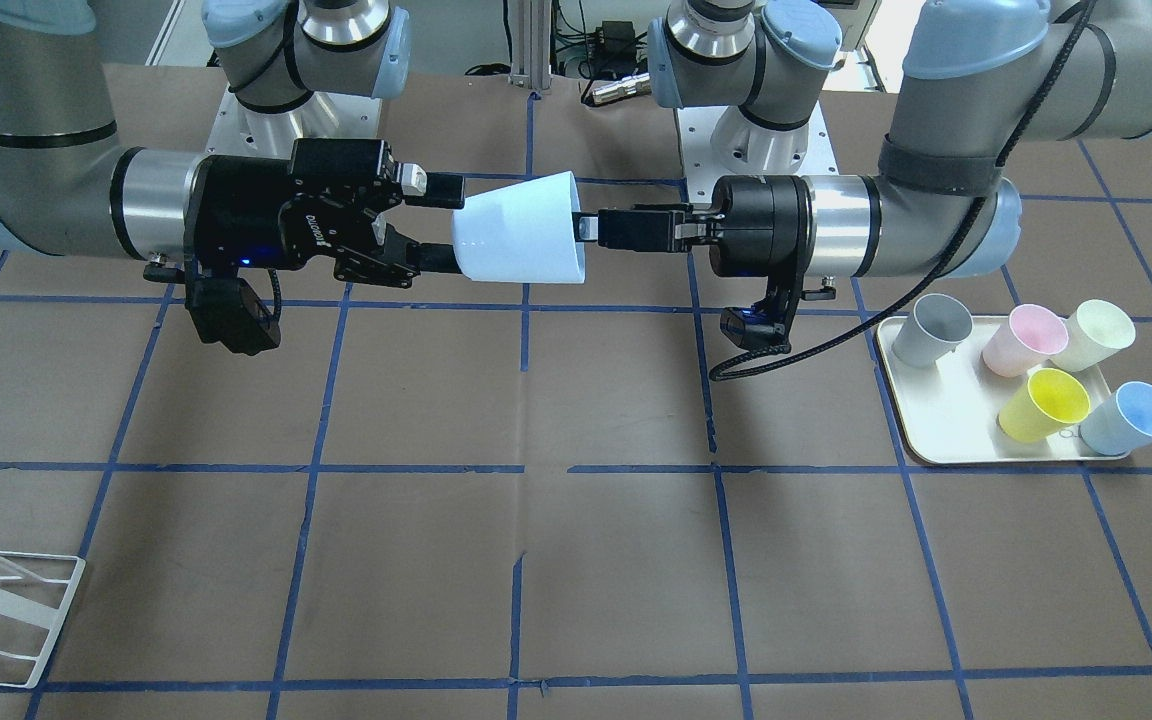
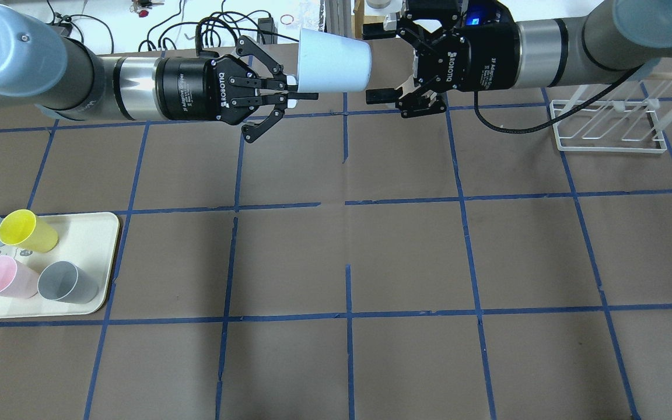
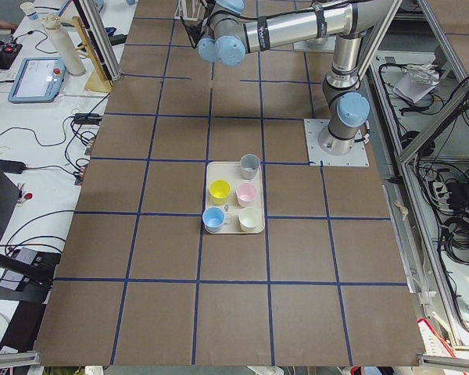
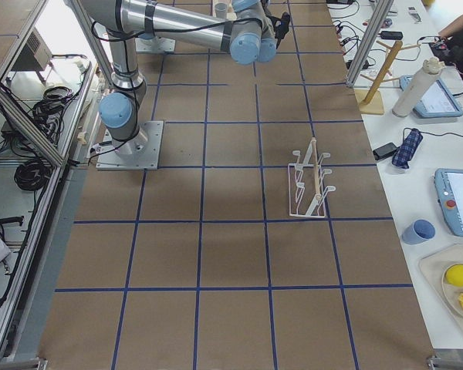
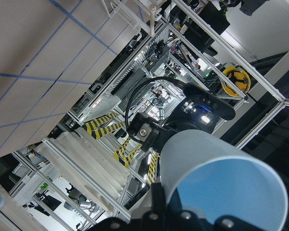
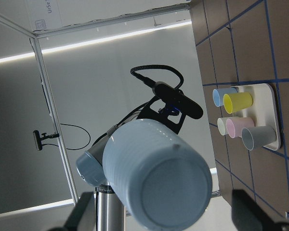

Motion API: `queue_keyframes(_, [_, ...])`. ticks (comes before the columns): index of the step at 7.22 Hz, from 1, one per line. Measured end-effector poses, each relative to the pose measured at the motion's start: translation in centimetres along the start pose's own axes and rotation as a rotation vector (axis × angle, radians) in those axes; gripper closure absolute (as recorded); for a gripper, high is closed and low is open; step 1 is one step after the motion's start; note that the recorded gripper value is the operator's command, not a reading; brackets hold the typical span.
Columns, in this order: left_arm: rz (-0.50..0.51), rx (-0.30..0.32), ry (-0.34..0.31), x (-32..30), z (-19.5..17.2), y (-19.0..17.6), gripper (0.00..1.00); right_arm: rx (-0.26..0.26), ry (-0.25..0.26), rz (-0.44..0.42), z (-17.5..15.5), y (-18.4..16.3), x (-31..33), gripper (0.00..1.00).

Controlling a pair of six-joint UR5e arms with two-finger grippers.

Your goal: Transfer IKEA cup to right arm and place on rack

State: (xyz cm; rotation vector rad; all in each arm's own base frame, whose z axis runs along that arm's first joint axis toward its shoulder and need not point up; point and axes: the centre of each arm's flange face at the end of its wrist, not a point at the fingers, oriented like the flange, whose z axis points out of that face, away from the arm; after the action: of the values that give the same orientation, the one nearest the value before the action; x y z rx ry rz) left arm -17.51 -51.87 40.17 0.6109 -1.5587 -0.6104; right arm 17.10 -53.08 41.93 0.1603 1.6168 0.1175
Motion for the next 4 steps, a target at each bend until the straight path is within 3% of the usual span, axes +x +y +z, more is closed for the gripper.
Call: queue_keyframes(4, [-0.023,-0.015,-0.01,-0.3,0.87,0.74,1.0,0.003,-0.005,0.011,0.12,-0.38,0.45,0.03])
